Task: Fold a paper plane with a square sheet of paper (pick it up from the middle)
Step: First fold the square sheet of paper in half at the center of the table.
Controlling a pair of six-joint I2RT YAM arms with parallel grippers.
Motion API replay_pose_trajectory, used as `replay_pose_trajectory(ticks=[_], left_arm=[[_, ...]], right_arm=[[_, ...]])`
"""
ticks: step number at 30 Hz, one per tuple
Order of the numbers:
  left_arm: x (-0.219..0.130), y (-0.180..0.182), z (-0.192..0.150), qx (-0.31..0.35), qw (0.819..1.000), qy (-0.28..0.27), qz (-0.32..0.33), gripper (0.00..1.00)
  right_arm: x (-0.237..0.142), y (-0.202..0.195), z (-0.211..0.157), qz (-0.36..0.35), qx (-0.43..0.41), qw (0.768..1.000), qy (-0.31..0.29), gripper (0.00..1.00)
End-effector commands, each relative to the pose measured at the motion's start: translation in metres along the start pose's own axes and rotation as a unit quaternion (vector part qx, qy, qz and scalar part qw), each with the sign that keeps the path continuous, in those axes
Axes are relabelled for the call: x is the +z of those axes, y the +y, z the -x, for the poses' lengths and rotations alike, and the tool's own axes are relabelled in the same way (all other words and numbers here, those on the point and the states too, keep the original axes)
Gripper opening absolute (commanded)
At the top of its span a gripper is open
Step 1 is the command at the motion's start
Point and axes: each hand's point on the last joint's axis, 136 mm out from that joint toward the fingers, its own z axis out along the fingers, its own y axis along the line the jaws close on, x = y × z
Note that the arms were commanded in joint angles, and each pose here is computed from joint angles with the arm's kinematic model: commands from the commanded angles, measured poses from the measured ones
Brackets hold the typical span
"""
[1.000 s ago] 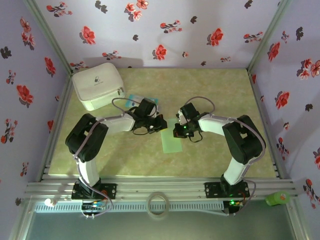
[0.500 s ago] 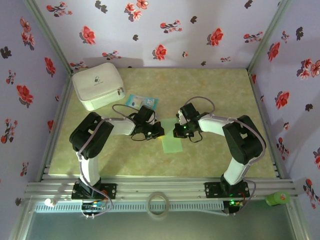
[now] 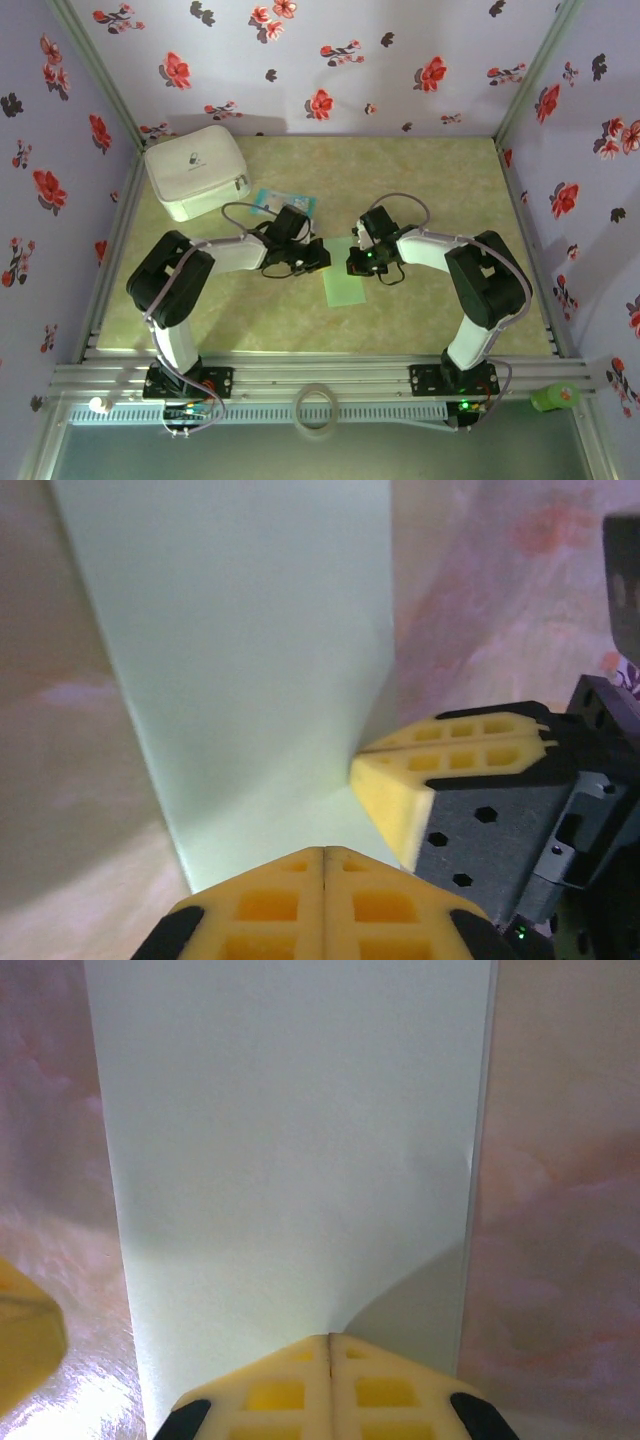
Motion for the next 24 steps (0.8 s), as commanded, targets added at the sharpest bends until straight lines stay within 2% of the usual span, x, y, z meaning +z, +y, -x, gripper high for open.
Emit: replay_pose_trajectory(ticks=[1,6,14,19,24], left_arm=[[0.009,-0.007,-0.014,-0.014,0.999,0.016,-0.024,0.05],[0.023,0.003,-0.033,-0.021,0.999,0.037,-0.025,0.05],[0.023,0.049,-0.069,-0.034,0.997,0.063,0.029,0.05],[0.007,0.041,-0.066,-0.011,0.998,0.053,0.042,0.07],[-0.007,0.014,-0.062,0.008,0.999,0.04,0.021,0.09]], right_arm=[[0.009,-0.06,-0.051,-0.12,0.042,0.989,0.075,0.0],[0.008,-0.06,-0.051,-0.121,0.042,0.989,0.075,0.0],[0.008,-0.06,-0.051,-0.122,0.042,0.989,0.073,0.0],[0.008,-0.06,-0.051,-0.122,0.042,0.989,0.073,0.0],[0.008,-0.06,-0.051,-0.121,0.041,0.989,0.073,0.0]])
